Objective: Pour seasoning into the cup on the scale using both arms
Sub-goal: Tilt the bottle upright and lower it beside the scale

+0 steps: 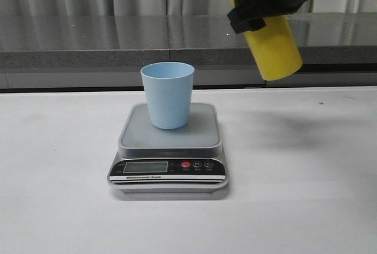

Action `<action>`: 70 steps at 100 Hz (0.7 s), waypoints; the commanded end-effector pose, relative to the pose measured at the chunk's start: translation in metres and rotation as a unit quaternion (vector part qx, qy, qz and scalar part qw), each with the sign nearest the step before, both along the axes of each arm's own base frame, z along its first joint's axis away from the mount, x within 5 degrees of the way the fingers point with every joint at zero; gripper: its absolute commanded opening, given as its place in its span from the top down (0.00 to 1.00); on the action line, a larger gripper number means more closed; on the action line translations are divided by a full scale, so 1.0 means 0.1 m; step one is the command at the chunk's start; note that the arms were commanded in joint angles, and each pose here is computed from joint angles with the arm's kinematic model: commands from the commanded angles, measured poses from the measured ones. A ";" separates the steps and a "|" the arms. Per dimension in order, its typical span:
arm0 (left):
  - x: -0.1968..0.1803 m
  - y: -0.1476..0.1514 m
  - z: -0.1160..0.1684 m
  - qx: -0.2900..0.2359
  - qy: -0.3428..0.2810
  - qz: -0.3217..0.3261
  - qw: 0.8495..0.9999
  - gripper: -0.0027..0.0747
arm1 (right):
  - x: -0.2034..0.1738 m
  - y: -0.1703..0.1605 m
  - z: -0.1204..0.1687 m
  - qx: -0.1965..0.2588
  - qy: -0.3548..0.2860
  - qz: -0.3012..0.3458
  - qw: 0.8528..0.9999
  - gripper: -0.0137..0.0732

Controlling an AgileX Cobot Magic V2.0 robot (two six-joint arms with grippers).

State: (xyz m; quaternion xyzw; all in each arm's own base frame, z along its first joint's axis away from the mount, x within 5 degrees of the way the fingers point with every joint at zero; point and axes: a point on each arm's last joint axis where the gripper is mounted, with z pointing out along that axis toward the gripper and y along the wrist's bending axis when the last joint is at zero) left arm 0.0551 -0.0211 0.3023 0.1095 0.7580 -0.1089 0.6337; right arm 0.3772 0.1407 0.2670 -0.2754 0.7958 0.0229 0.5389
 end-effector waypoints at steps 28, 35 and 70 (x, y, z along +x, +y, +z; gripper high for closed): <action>0.01 0.01 0.14 -0.020 -0.037 0.008 0.999 0.99 | -0.23 -0.29 -0.08 0.227 -0.111 -0.008 0.967 0.91; 0.01 0.01 0.14 -0.020 -0.037 0.008 0.999 0.99 | -0.27 -0.35 -0.16 0.222 -0.129 -0.021 0.966 0.91; 0.01 0.01 0.14 -0.020 -0.037 0.008 0.999 0.99 | -0.26 -0.37 -0.56 0.236 -0.134 -0.028 0.962 0.91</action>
